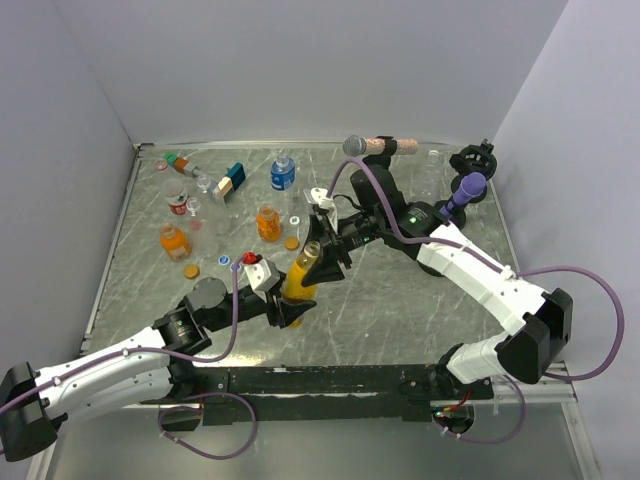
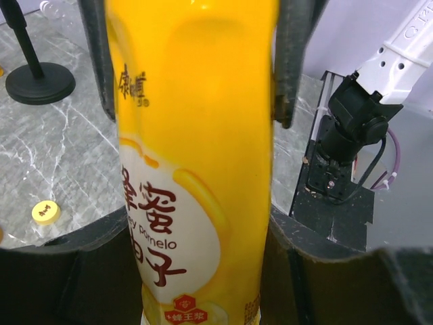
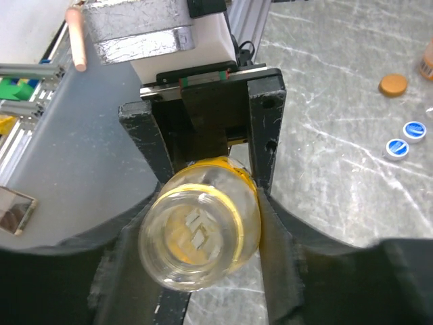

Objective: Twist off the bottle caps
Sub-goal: Pass from the left arm to the right, then place the bottle without the bottle cap at the center of the board.

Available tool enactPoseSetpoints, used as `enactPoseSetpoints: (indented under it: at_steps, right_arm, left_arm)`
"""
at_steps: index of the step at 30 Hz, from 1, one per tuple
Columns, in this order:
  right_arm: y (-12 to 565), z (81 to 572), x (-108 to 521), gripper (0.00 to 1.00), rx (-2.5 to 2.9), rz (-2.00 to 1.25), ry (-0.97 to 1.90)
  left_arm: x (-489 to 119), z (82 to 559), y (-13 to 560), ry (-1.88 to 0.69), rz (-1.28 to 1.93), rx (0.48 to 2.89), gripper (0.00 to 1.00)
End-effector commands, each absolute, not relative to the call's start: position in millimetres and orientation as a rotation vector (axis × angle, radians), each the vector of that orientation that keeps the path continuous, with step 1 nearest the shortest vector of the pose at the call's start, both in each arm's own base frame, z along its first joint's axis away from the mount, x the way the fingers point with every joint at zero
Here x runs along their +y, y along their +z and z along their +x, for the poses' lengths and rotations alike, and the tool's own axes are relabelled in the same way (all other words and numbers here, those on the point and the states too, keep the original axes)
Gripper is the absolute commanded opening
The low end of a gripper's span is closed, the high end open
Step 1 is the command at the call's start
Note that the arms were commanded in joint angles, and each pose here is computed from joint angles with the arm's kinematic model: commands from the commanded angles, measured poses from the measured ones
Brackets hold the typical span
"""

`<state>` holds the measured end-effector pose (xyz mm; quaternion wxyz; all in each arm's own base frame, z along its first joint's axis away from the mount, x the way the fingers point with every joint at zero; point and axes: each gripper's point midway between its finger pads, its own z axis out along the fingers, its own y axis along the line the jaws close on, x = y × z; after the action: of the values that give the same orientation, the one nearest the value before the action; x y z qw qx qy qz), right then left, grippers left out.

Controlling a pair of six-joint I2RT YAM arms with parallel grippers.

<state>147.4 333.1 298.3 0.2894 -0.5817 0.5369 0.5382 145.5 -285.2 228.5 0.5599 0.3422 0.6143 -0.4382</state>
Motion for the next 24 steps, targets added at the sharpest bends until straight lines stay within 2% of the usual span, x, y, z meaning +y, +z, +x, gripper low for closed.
enactPoseSetpoints:
  at_steps: [1, 5, 12, 15, 24]
  right_arm:
    - [303.5, 140.8, 335.1, 0.44, 1.406, -1.566, 1.470]
    - [307.3, 141.2, 334.6, 0.35, 1.396, -1.569, 1.463]
    - [312.0, 146.8, 334.0, 0.31, 1.401, -1.558, 1.453]
    - [313.0, 150.0, 333.6, 0.30, 1.408, -1.550, 1.444]
    - [308.4, 169.5, 326.8, 0.29, 1.454, -1.512, 1.374]
  left_arm:
    - [-283.7, 151.1, 289.2, -1.071, 0.691, 1.262, 0.27]
    - [-281.5, 152.5, 287.5, -1.060, 0.681, 1.270, 0.33]
    - [-277.3, 151.2, 283.1, -1.062, 0.667, 1.283, 0.83]
    - [-274.4, 150.8, 279.4, -1.060, 0.656, 1.292, 0.98]
    - [-263.9, 149.3, 273.8, -0.981, 0.714, 1.328, 0.97]
